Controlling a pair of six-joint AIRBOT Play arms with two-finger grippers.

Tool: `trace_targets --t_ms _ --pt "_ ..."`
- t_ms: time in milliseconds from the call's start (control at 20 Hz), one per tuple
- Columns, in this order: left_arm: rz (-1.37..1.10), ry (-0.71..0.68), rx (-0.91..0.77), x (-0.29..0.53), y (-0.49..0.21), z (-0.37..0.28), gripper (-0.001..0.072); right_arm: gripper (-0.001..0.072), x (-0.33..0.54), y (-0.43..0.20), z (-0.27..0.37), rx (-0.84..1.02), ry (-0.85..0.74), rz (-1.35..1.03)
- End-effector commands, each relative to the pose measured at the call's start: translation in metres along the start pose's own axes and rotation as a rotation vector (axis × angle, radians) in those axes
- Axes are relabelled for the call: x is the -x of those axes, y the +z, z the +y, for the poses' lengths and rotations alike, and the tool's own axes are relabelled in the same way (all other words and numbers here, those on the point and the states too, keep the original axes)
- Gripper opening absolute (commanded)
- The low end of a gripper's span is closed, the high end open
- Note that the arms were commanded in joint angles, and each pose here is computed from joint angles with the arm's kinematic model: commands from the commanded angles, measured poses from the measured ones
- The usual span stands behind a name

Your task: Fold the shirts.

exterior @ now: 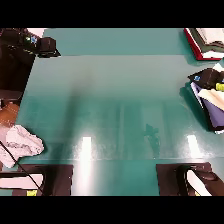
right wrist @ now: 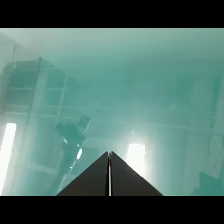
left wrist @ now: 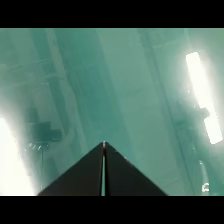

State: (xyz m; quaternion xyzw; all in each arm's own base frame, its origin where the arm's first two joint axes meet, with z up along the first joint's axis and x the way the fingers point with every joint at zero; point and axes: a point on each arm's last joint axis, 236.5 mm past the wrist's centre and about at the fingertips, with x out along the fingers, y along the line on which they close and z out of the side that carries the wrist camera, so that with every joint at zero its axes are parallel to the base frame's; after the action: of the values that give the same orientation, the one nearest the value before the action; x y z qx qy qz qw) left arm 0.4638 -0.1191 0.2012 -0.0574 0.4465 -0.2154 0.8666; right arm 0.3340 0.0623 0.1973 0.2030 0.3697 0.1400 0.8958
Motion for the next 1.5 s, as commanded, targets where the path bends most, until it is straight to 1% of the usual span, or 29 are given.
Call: trace_targets --t_ms 0,700,900,950,1000,1050,1100,1150,1250,1300,1350,1400,1450 --pt "-0.003 0.001 0.000 0.000 0.001 0.000 0.0024 0.0013 -0.001 -0.001 0.002 0.003 0.005 0.003" --pt "-0.005 0.001 0.000 0.000 0.001 0.000 0.0024 0.0013 -0.001 -0.001 0.002 0.003 0.005 0.003" --pt "-0.003 -0.027 0.005 0.000 0.001 -0.006 0.0028 0.0012 -0.001 -0.001 0.002 0.004 0.005 0.002" --pt "0.036 -0.029 0.009 0.001 -0.009 -0.006 0.0278 0.0013 -0.001 -0.001 0.002 0.004 0.005 0.002" --pt "0.113 -0.026 0.019 0.003 -0.027 -0.006 0.0437 0.0013 -0.001 -0.001 0.002 0.004 0.005 0.002" --pt "0.206 0.013 0.020 0.007 -0.049 0.003 0.0418 0.0013 -0.001 -0.001 0.002 0.005 0.004 0.002" --pt "0.288 0.076 0.026 0.016 -0.068 0.016 0.0418 0.0013 -0.001 0.001 0.002 0.006 0.003 -0.004" --pt "0.345 0.175 0.042 0.030 -0.083 0.035 0.0418 0.0013 -0.001 0.002 0.002 0.025 0.003 -0.009" --pt "0.363 0.389 0.062 0.071 -0.095 0.069 0.0418 0.0013 -0.001 0.005 0.001 0.055 0.001 -0.020" --pt "0.346 0.469 0.080 0.095 -0.097 0.078 0.0420 0.0013 -0.001 0.007 0.001 0.058 -0.001 -0.032" --pt "0.319 0.510 0.083 0.112 -0.098 0.080 0.0422 0.0013 -0.001 0.010 0.001 0.058 -0.003 -0.043" --pt "0.294 0.526 0.085 0.126 -0.101 0.077 0.0450 0.0013 0.000 0.013 0.000 0.061 -0.004 -0.056" --pt "0.280 0.544 0.092 0.138 -0.107 0.076 0.0450 0.0013 0.000 0.015 0.000 0.066 -0.006 -0.064"
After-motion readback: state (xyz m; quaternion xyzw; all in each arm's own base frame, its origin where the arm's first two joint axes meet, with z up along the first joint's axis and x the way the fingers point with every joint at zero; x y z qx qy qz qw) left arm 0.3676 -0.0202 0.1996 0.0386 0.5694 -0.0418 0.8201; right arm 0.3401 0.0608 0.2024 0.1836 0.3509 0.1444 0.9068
